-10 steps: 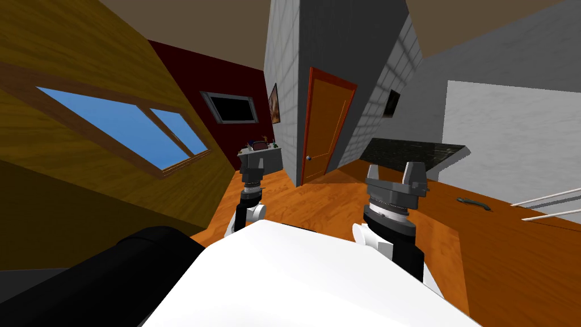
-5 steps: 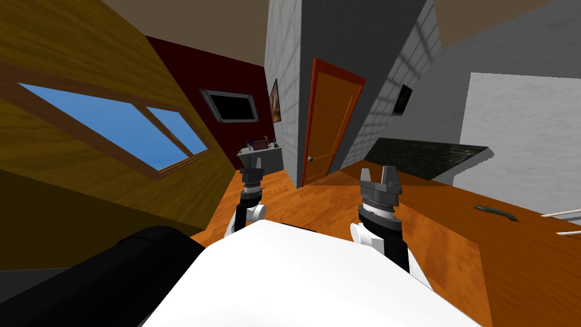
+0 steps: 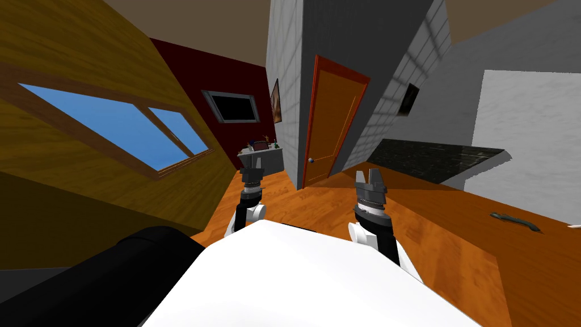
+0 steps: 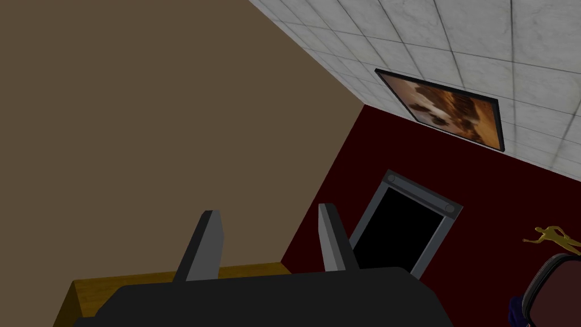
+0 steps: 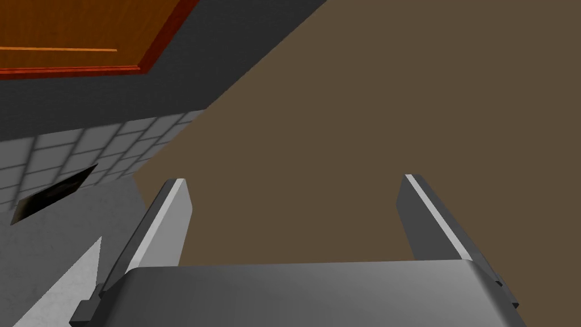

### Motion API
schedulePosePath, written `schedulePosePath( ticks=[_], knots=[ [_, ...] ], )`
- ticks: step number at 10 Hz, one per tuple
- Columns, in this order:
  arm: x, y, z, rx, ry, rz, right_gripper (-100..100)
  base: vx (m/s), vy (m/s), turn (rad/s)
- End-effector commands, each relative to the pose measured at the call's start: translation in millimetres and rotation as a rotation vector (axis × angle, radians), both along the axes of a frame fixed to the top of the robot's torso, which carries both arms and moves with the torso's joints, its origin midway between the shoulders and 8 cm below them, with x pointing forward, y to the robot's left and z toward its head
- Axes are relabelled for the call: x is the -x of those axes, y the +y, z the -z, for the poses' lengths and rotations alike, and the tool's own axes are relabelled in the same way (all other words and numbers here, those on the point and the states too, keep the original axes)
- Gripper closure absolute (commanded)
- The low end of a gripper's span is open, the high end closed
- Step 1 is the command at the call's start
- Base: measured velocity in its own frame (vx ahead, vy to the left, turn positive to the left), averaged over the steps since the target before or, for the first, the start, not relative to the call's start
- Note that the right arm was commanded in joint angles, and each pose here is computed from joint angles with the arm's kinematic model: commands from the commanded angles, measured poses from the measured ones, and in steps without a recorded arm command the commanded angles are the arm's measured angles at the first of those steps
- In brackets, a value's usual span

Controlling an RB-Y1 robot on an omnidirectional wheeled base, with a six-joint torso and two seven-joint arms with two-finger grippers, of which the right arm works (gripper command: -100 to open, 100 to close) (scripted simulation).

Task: Pull the door open

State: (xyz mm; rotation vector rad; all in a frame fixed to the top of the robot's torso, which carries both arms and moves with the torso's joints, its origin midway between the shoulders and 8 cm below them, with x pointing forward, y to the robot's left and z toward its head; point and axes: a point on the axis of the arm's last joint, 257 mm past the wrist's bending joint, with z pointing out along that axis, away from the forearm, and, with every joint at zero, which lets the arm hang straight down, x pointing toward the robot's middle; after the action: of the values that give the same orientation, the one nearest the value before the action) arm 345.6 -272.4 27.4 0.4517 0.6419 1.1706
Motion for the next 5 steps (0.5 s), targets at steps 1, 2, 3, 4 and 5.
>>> schedulePosePath(
  ticks=[1, 2, 3, 4, 5],
  knots=[
    [-3.8, 1.2, 9.7, 0.026, 0.015, 0.014, -100, 0.078, -0.024, 0.039],
    [-6.9, 1.6, 15.4, 0.042, 0.026, 0.023, -100, 0.088, -0.013, 0.039],
    [-10.4, 1.9, 22.0, 0.059, 0.038, 0.033, -100, 0.095, -0.016, 0.053],
    [-13.8, 2.2, 28.6, 0.077, 0.049, 0.042, -100, 0.092, -0.024, 0.047],
    [-17.1, 2.5, 35.2, 0.095, 0.061, 0.052, -100, 0.095, -0.012, 0.048]
  ],
)
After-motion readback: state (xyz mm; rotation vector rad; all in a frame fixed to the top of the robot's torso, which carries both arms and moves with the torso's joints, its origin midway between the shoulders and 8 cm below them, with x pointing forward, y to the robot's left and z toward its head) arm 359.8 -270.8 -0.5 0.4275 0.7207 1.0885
